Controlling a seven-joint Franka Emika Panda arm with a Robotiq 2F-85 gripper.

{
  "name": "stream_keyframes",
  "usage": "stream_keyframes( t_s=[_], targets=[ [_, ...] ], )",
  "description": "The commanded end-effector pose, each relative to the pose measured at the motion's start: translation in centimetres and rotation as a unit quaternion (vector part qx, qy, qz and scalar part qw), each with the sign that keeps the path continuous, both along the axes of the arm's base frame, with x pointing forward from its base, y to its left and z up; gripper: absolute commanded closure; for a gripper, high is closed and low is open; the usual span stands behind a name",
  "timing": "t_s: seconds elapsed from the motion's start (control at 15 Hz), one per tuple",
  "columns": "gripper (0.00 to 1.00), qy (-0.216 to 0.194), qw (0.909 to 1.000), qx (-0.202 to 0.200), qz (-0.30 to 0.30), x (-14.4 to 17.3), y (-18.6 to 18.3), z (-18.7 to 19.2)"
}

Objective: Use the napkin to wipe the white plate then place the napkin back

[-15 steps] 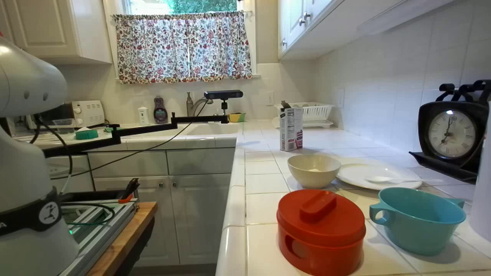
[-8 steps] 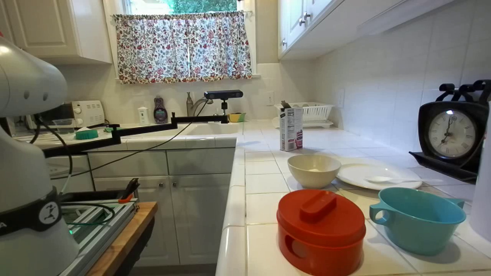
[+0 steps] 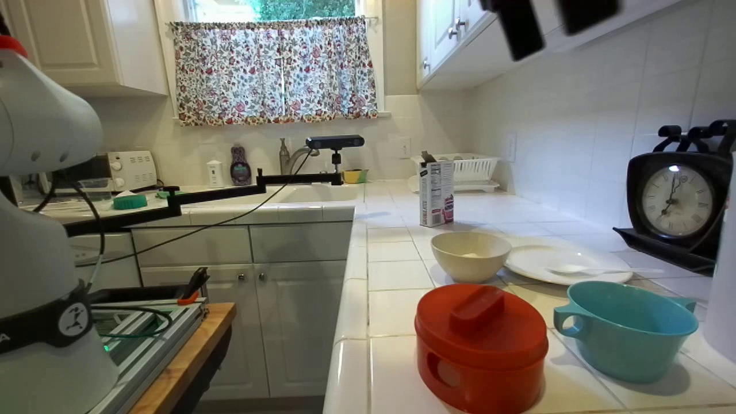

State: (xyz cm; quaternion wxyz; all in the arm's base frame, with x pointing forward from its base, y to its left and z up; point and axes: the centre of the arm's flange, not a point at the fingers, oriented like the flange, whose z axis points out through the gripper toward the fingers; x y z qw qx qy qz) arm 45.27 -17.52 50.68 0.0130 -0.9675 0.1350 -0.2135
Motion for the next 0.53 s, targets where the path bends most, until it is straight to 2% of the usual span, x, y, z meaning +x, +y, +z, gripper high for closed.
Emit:
stream_keyframes(
  t_s=[0.0, 0.2, 0.27, 0.47],
  targets=[
    [0.00, -0.044, 0.9984, -0.033, -0.007, 6.1, -3.8, -1.0],
    [0.00, -0.066, 0.9960, -0.057, -0.018, 10.3, -6.7, -2.5],
    [0.00, -0.054, 0.9969, -0.052, -0.025, 7.2, -4.6, -2.4],
    [0.00, -0.057, 0.9961, -0.060, -0.030, 9.4, -5.7, -3.3]
  ],
)
